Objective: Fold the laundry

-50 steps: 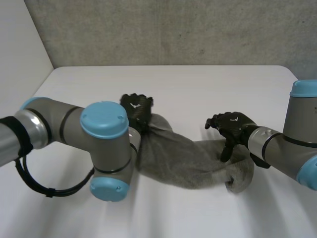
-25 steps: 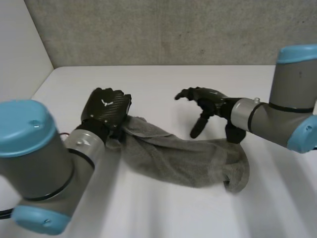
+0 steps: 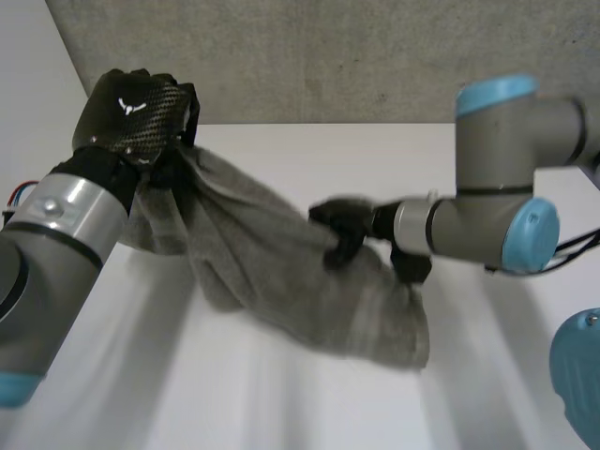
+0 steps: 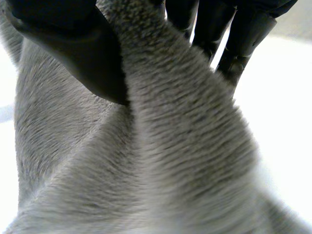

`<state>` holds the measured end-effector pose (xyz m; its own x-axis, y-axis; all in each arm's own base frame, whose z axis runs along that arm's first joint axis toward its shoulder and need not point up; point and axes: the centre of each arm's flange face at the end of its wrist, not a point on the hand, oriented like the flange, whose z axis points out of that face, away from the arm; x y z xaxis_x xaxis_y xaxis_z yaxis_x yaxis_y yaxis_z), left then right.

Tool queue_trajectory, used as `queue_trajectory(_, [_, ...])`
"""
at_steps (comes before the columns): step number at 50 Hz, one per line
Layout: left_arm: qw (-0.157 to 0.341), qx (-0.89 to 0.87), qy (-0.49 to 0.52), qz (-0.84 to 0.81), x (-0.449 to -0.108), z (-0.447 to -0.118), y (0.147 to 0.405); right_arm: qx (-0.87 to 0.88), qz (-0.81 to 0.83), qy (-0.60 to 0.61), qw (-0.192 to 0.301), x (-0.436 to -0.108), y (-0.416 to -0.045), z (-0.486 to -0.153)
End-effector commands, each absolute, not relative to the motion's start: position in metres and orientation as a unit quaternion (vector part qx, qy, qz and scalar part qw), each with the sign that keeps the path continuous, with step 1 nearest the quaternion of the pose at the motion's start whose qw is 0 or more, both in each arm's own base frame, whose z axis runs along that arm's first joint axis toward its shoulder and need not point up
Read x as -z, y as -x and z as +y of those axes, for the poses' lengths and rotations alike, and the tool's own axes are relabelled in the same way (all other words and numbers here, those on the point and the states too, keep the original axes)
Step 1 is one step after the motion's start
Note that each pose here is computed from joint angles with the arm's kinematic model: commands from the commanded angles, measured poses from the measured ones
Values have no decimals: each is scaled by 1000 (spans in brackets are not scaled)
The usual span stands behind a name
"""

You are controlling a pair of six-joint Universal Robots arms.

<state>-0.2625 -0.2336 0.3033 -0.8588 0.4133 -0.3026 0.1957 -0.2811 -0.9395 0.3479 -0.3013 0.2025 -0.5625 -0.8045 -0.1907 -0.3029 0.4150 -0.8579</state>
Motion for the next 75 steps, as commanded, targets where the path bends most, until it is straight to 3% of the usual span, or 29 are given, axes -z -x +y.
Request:
queue_trajectory(1, [49,-819,240,-519,-344,-290,286,709,627,255,199,-336,-333,-350])
queue_trajectory(2, [47,-842,230,-486,-366,-299,290,752,590,229,185,-360,-326,-351])
queue_trajectory(3, [47,-842,230,-486,-366,-299,290,753,589,229,185,-361,-326,-351])
queue_trajectory(6, [48,-908,179,-377,-435,-310,294,822,497,212,180,-399,-318,-341])
queue_trajectory(11, [61,-907,176,-377,-432,-322,300,781,538,264,175,-370,-321,-332])
queue_trajectory(13, [60,-876,198,-435,-395,-331,301,730,588,322,136,-333,-323,-325])
queue_trajectory(16, [61,-852,215,-473,-369,-332,302,703,605,359,110,-311,-324,-321])
queue_trajectory(18, [64,-802,251,-538,-314,-330,299,645,628,432,58,-268,-321,-311])
queue_trajectory(19, [64,-802,251,-538,-314,-330,299,645,628,432,57,-268,-321,-311])
queue_trajectory(20, [74,-774,274,-566,-283,-325,296,622,633,459,41,-248,-318,-305])
queue_trajectory(21, [74,-774,274,-566,-283,-325,296,602,639,478,31,-229,-316,-300])
queue_trajectory(22, [84,-746,299,-589,-254,-317,294,602,639,478,31,-229,-316,-300])
queue_trajectory(25, [93,-721,318,-608,-229,-307,292,553,656,514,19,-184,-307,-283])
queue_trajectory(27, [91,-684,346,-636,-195,-291,284,534,662,526,17,-172,-304,-276])
queue_trajectory(29, [82,-673,359,-642,-185,-284,282,521,665,535,13,-165,-301,-269])
queue_trajectory(36, [50,-671,382,-633,-188,-273,272,543,678,495,30,-186,-291,-262])
queue_trajectory(44, [50,-688,377,-618,-207,-261,268,562,755,315,121,-213,-264,-281])
queue_trajectory(53, [49,-695,375,-612,-217,-249,264,493,815,259,161,-195,-237,-290])
queue_trajectory(61, [52,-692,377,-613,-215,-242,263,395,850,253,240,-176,-228,-298])
queue_trajectory(70, [53,-691,379,-614,-214,-239,263,396,852,256,228,-167,-229,-303])
queue_trajectory(75, [51,-697,376,-608,-220,-239,262,442,850,237,159,-163,-218,-322])
